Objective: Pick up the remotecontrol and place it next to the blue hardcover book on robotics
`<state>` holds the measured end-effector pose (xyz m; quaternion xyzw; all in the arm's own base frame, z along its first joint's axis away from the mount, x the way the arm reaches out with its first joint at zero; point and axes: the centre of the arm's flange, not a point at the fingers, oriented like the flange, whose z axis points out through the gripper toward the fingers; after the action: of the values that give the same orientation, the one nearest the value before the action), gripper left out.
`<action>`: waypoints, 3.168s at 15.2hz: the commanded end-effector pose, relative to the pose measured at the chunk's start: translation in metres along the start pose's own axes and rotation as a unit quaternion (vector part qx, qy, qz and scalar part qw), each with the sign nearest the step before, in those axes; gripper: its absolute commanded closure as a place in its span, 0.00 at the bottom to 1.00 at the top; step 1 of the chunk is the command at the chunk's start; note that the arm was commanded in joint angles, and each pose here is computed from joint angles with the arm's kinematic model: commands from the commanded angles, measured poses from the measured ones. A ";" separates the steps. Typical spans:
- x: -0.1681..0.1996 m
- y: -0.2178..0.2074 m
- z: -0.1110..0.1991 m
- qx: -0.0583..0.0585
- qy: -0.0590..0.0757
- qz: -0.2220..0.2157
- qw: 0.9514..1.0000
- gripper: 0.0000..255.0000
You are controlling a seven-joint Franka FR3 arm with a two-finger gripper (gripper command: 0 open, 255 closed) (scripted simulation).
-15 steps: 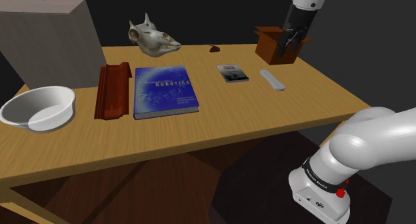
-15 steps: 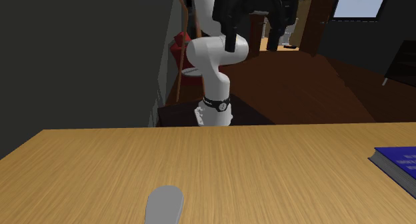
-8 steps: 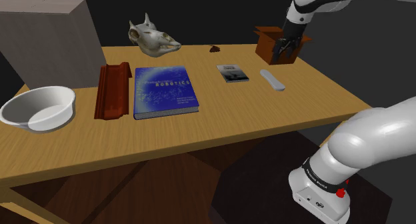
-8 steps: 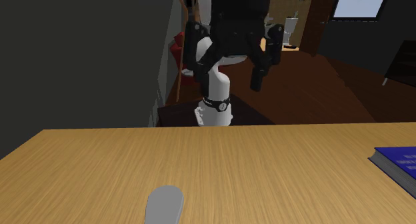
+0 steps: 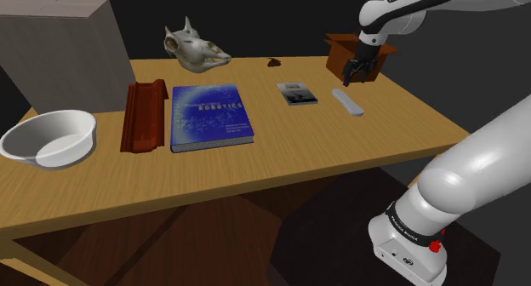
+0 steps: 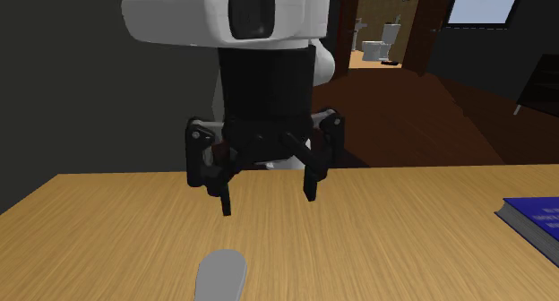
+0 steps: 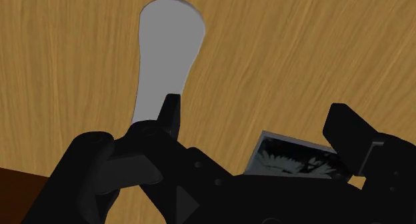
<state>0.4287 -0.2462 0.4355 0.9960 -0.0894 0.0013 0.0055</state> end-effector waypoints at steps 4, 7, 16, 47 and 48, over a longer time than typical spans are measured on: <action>0.030 0.042 0.045 0.006 -0.002 0.030 1.000 0.00; 0.047 0.068 0.071 0.011 -0.004 0.047 0.999 0.00; 0.059 0.089 0.126 0.014 -0.006 0.062 0.998 0.00; 0.060 0.090 0.071 0.014 -0.006 0.062 0.998 1.00; 0.060 0.090 0.065 0.014 -0.006 0.062 0.998 1.00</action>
<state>0.4722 -0.3453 0.3653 0.9885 -0.1510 -0.0027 -0.0092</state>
